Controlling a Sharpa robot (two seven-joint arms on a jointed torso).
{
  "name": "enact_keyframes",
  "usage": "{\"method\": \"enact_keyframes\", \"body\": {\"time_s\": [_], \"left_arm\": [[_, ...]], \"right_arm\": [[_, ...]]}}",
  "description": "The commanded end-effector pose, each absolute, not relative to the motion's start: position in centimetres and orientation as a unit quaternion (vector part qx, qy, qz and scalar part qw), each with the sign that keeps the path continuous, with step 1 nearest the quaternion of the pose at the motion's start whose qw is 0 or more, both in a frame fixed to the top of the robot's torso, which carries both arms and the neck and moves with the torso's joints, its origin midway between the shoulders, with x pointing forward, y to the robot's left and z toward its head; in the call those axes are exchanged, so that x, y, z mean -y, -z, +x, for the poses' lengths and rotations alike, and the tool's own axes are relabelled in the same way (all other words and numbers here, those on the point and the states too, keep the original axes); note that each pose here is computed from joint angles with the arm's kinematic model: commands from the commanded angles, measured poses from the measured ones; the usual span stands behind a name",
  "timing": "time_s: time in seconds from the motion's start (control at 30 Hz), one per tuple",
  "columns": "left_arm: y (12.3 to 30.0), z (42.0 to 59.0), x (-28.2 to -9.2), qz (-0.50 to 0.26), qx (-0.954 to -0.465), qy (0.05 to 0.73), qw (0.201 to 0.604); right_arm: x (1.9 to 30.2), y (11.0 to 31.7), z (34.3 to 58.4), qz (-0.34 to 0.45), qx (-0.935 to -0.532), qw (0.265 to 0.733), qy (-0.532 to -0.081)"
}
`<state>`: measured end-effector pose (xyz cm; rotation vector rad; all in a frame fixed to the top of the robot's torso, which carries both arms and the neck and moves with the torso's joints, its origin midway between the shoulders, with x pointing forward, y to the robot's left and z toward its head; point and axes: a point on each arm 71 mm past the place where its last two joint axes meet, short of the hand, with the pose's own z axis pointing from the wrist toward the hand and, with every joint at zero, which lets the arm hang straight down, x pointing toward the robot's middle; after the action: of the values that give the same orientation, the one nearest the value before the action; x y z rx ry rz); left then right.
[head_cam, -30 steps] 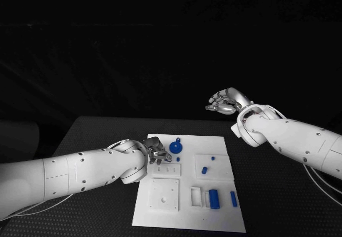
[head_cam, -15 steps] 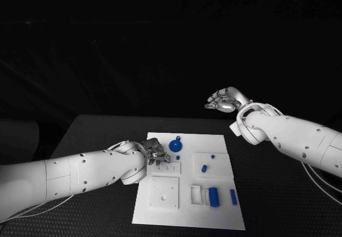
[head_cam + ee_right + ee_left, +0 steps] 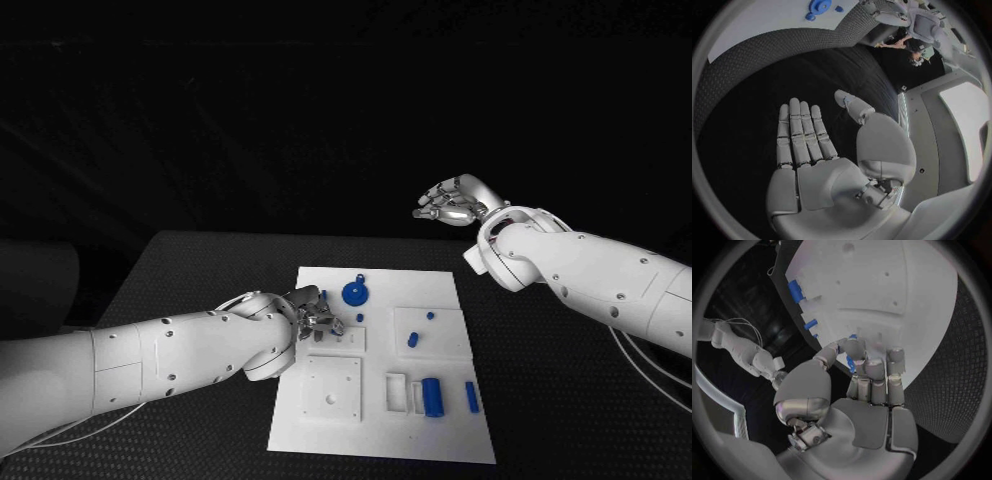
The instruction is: Assemble the parts on the task board
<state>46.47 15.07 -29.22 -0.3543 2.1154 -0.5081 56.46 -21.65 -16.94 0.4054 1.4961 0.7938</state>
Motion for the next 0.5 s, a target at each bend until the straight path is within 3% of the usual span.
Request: {"method": "enact_keyframes", "body": {"time_s": [0.03, 0.5], "left_arm": [[29.3, 46.37, -14.89, -0.134, -0.853, 0.207, 0.46], [29.83, 46.24, -15.06, -0.132, -0.856, 0.203, 0.456]], "right_arm": [[21.41, 16.92, 56.43, 0.173, -0.66, 0.639, -0.356], [21.31, 16.97, 56.45, 0.172, -0.662, 0.637, -0.356]]}}
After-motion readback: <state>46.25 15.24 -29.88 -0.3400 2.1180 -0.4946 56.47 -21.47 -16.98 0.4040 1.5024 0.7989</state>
